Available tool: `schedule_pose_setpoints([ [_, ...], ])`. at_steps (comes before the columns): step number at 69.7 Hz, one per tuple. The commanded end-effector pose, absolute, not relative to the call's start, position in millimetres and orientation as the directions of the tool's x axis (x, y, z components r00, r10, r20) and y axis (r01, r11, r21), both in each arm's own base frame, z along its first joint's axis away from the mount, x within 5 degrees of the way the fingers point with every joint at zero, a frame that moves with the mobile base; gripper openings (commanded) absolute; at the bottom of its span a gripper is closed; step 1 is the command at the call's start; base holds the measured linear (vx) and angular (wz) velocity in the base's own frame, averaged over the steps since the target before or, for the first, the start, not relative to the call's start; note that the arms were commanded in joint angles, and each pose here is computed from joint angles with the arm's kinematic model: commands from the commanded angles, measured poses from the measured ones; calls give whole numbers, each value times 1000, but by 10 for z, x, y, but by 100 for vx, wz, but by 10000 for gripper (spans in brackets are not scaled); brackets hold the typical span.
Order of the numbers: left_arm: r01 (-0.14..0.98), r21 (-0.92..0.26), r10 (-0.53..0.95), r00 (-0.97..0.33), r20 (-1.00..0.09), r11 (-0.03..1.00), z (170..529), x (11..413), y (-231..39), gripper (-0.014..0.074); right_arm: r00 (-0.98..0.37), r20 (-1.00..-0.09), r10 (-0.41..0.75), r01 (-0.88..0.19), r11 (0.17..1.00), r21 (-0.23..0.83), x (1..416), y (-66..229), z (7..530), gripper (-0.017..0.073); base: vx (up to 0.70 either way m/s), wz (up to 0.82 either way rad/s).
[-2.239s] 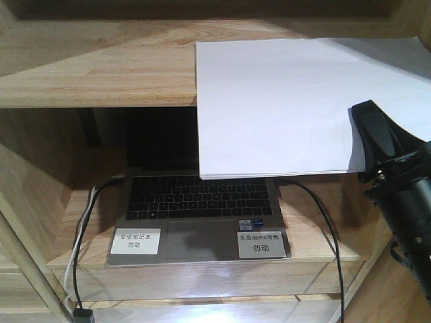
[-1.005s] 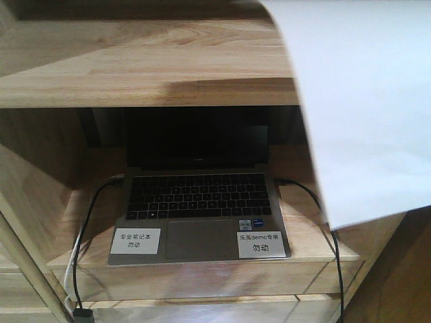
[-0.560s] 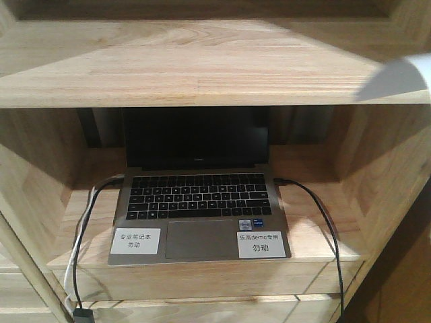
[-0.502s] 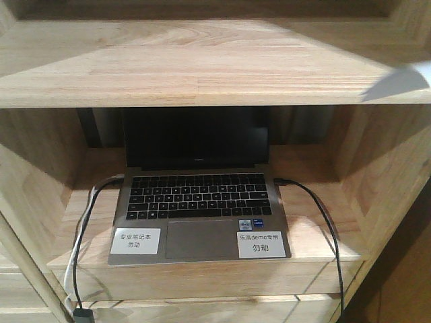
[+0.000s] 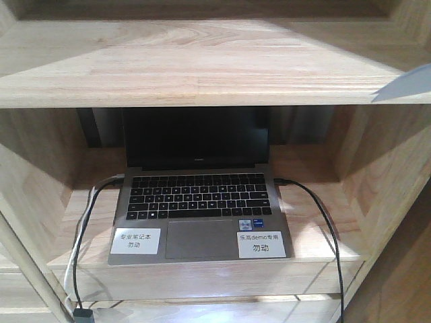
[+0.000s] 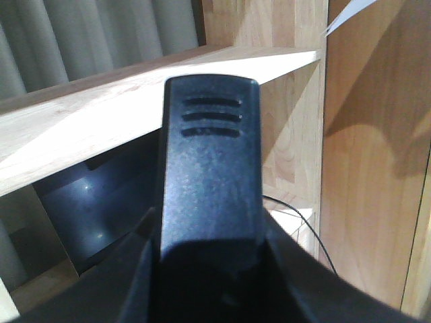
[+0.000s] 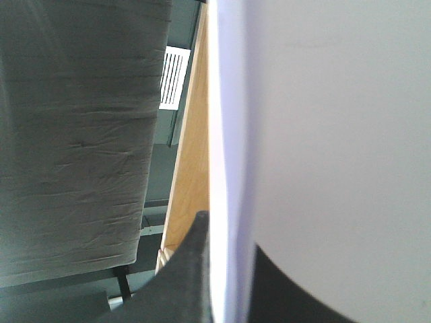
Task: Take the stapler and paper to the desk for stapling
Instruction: 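Pull the white paper off the shelf with the right gripper, then drive the base to the wooden desk holding stapler and paper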
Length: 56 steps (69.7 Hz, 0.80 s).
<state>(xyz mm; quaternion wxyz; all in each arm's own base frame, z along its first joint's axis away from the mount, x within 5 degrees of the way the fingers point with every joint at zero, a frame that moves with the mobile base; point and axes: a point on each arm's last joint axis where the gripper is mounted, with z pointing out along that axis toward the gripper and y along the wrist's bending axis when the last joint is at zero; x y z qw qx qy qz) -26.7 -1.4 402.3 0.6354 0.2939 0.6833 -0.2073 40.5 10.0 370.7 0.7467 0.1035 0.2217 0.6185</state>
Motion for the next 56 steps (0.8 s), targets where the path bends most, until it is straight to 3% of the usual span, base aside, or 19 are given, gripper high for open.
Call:
schedule_pose_setpoints([
  [1,658,79,49,64,-997,749,4195,-250,-19,-6,162,-192,968,-893,227,388,375,95,3806,-7,0,0],
  [56,658,79,49,64,-997,749,4195,-250,-19,-6,163,-190,968,-894,226,386,373,93,3807,-7,0,2],
])
